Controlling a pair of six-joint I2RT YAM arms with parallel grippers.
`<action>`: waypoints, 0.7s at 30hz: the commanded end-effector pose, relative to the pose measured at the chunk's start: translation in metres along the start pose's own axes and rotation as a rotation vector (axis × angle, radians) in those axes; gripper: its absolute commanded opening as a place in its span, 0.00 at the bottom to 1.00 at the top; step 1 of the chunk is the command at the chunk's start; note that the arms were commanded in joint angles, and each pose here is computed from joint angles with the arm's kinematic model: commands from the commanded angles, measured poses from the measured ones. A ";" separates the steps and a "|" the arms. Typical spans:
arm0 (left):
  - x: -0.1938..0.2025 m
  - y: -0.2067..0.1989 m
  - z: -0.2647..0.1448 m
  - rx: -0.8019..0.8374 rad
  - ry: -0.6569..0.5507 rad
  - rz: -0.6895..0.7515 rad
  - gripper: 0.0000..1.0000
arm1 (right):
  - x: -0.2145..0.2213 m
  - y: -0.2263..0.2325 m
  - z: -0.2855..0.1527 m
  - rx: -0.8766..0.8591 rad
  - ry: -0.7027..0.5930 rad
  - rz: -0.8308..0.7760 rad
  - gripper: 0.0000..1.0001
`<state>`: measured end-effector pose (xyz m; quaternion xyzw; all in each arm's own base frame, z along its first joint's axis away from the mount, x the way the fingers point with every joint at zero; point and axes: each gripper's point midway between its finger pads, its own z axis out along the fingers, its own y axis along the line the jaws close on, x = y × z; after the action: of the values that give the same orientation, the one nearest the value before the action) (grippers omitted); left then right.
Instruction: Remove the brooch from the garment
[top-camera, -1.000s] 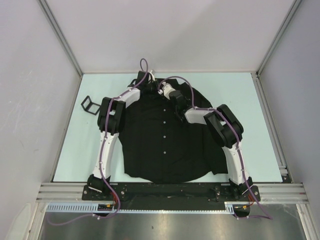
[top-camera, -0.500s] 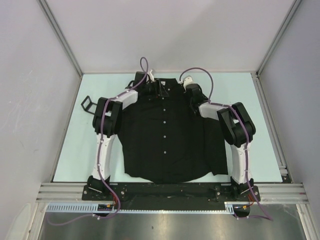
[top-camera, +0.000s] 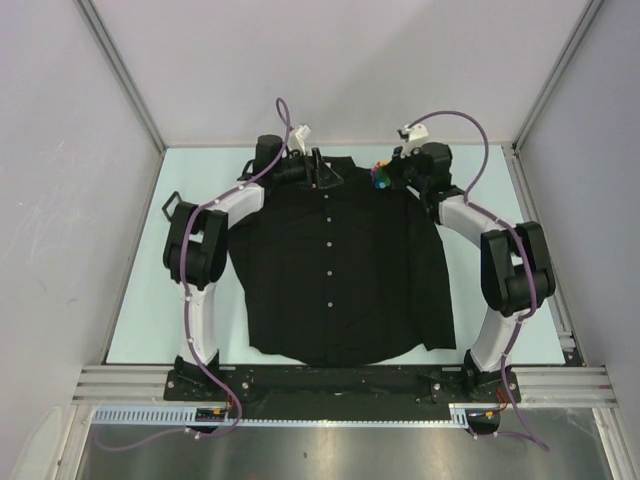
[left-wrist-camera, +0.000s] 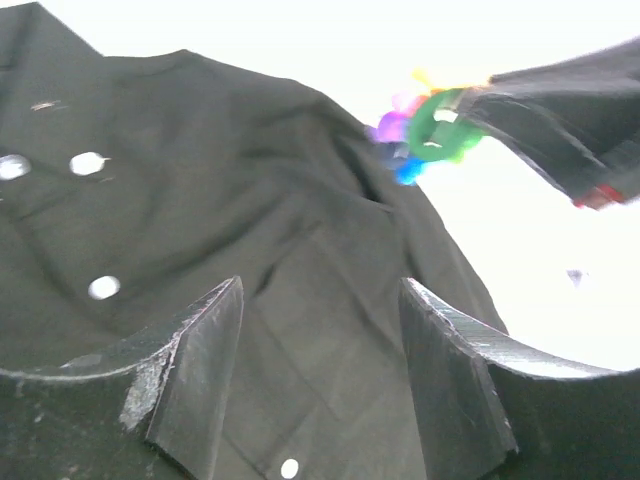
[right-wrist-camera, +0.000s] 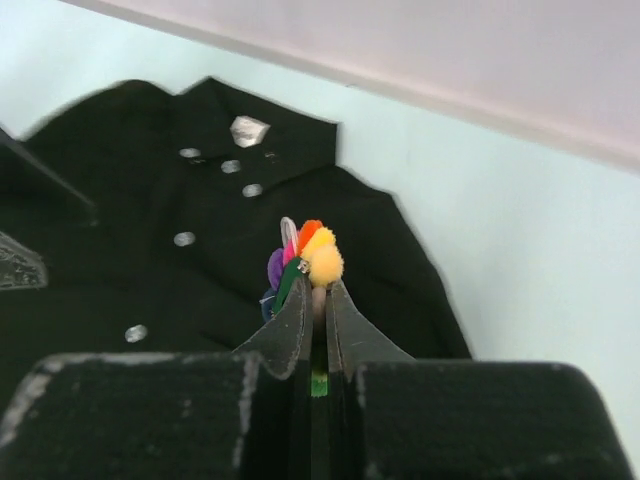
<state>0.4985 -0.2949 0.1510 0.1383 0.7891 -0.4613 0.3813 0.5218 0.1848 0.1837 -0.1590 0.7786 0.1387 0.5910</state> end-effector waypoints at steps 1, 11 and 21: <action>-0.010 -0.043 -0.007 0.202 -0.015 0.095 0.68 | 0.008 0.038 -0.007 -0.366 -0.006 0.236 0.00; 0.002 -0.040 0.011 0.283 0.019 -0.036 0.64 | 0.008 0.054 -0.021 -0.568 -0.091 0.320 0.00; 0.016 -0.056 0.019 0.370 0.073 -0.035 0.68 | 0.006 0.057 -0.024 -0.611 -0.137 0.340 0.00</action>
<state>0.4745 -0.3249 0.1325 0.1527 0.7529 -0.5669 0.2974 0.4770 0.2238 0.1692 -0.1668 0.7045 0.4598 0.5142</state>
